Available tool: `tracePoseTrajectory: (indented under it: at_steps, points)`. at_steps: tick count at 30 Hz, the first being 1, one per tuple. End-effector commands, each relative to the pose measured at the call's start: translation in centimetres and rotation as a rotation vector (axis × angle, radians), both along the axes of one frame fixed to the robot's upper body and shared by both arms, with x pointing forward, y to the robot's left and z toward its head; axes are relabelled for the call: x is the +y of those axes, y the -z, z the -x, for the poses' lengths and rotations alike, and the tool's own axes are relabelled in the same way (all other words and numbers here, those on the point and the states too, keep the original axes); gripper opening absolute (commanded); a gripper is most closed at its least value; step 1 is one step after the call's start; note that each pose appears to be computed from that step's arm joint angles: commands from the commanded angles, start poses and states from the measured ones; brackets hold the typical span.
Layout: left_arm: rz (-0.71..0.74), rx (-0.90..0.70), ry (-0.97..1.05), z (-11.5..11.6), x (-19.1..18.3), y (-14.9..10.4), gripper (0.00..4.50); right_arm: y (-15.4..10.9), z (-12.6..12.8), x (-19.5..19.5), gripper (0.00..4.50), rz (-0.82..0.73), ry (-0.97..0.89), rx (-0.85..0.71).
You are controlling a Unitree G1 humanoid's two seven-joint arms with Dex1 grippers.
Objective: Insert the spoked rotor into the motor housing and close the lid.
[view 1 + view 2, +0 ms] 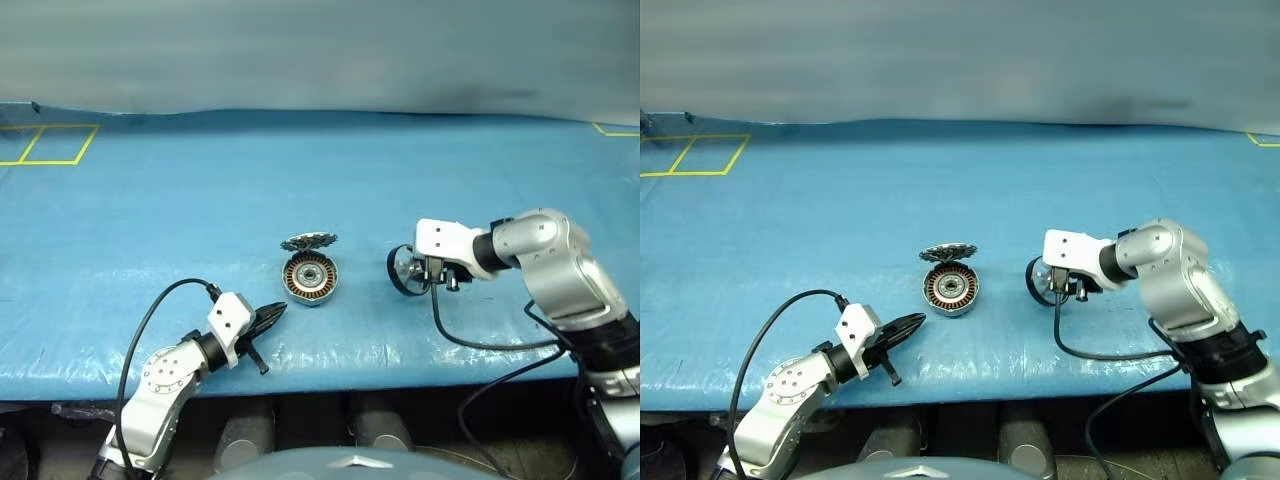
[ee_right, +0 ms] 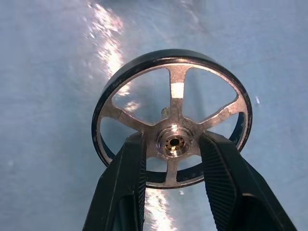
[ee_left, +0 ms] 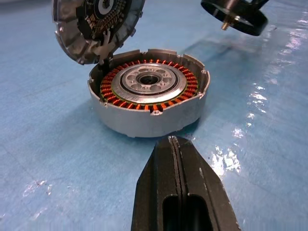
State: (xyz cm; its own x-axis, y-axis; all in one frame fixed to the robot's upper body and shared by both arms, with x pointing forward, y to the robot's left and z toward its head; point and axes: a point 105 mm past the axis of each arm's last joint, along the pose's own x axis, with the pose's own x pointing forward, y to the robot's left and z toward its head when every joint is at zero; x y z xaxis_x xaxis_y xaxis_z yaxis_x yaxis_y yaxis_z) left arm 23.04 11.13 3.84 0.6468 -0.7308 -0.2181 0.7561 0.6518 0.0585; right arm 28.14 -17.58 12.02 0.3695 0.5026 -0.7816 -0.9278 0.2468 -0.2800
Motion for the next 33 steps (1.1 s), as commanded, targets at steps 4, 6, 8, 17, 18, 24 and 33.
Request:
tracePoseTrajectory:
  at_steps: [4, 6, 8, 17, 18, 24, 33]
  points:
    - [0.005, -0.025, 0.016, 0.1, 0.3, -0.4, 0.0, -1.5, 2.4, 2.6, 1.33, -0.158, 0.018, -0.053]
    - [0.003, -0.021, 0.019, 0.1, 0.2, -0.3, 0.0, -1.6, 2.5, 3.8, 1.33, -0.18, -0.004, -0.068]
    - [0.002, -0.02, 0.019, 0.1, 0.3, -0.3, 0.0, -1.9, 2.8, 4.9, 1.33, -0.209, -0.041, -0.068]
    - [0.004, -0.031, 0.0, 0.1, 0.5, -0.4, 0.0, -2.8, 1.9, 9.2, 1.33, -0.325, -0.104, -0.095]
    - [0.004, -0.032, -0.001, 0.1, 0.5, -0.4, 0.0, -2.8, 1.8, 9.5, 1.33, -0.328, -0.107, -0.095]
    - [0.008, -0.041, -0.011, 0.1, 0.6, -0.5, 0.0, -2.5, 1.7, 11.0, 1.33, -0.351, -0.143, -0.081]
    - [0.012, -0.046, -0.011, 0.0, 0.4, -0.5, 0.0, -2.3, 0.6, 12.3, 1.33, -0.371, -0.147, -0.091]
